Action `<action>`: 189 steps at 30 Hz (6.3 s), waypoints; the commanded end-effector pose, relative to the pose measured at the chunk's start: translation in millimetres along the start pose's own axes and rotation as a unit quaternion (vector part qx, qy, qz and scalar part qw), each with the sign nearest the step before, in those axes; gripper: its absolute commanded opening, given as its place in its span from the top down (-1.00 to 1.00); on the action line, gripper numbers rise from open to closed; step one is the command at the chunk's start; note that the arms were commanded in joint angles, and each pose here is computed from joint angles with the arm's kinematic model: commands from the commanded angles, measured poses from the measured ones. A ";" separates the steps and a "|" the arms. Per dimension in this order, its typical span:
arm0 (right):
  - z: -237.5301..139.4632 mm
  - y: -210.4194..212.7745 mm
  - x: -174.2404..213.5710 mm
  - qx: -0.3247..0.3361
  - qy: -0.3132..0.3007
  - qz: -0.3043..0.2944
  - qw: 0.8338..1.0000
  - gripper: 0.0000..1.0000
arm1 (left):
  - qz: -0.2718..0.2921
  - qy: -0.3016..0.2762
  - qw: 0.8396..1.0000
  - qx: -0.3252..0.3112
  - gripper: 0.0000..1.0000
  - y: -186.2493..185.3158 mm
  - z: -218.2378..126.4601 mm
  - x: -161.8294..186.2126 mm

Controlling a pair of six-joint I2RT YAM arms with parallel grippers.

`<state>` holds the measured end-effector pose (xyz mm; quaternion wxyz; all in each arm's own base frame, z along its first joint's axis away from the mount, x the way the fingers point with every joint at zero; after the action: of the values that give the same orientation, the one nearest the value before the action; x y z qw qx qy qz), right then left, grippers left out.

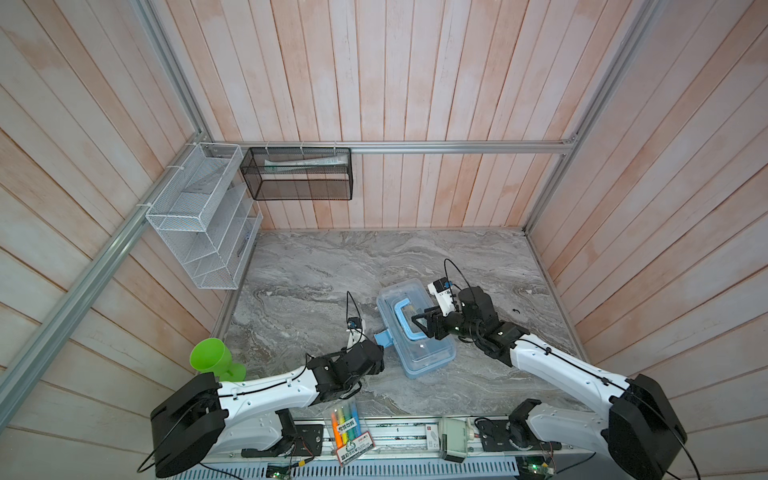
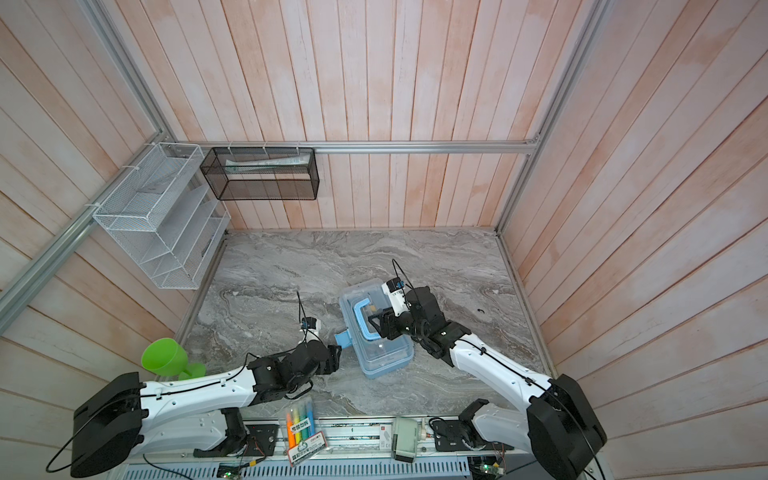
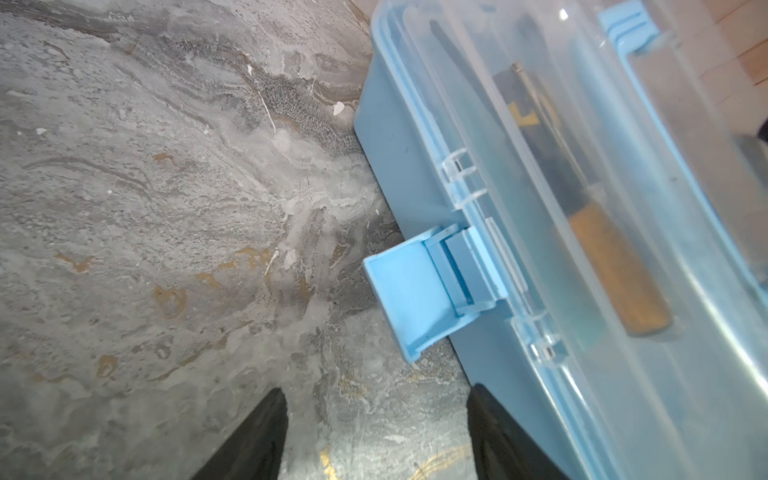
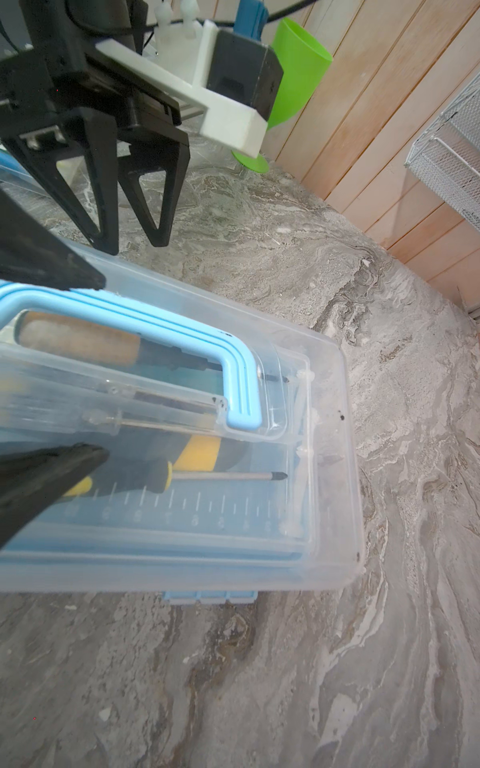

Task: Pack the tool kit

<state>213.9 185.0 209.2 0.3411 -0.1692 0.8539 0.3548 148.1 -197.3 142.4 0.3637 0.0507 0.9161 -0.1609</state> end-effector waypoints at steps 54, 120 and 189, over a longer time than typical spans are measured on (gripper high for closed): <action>3.1 -17.1 31.9 0.040 0.077 0.031 0.996 -0.22 | 0.037 -0.127 0.989 -0.071 -0.11 -6.3 36.1 2.0; -0.3 -16.5 34.3 0.037 0.072 0.035 0.996 -0.22 | -0.142 -0.105 0.967 0.183 0.08 -11.7 26.6 -25.7; 3.1 -18.8 38.0 0.036 0.075 0.042 0.996 -0.22 | -0.094 -0.064 0.979 0.171 0.53 -29.3 33.8 -28.9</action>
<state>210.4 181.8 207.5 0.3469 -0.1670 0.8504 0.3585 182.7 -228.2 141.9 0.3883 -0.0012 0.8552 -0.3434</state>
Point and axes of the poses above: each gripper's point midway between its finger pads, its own z axis out along the fingers, its own y axis along the line the jaws close on, x = y × z, the point moved 10 cm from there along -z, back along the fingers, and after that the axes turned 6 degrees about z, right-handed, at the moved point
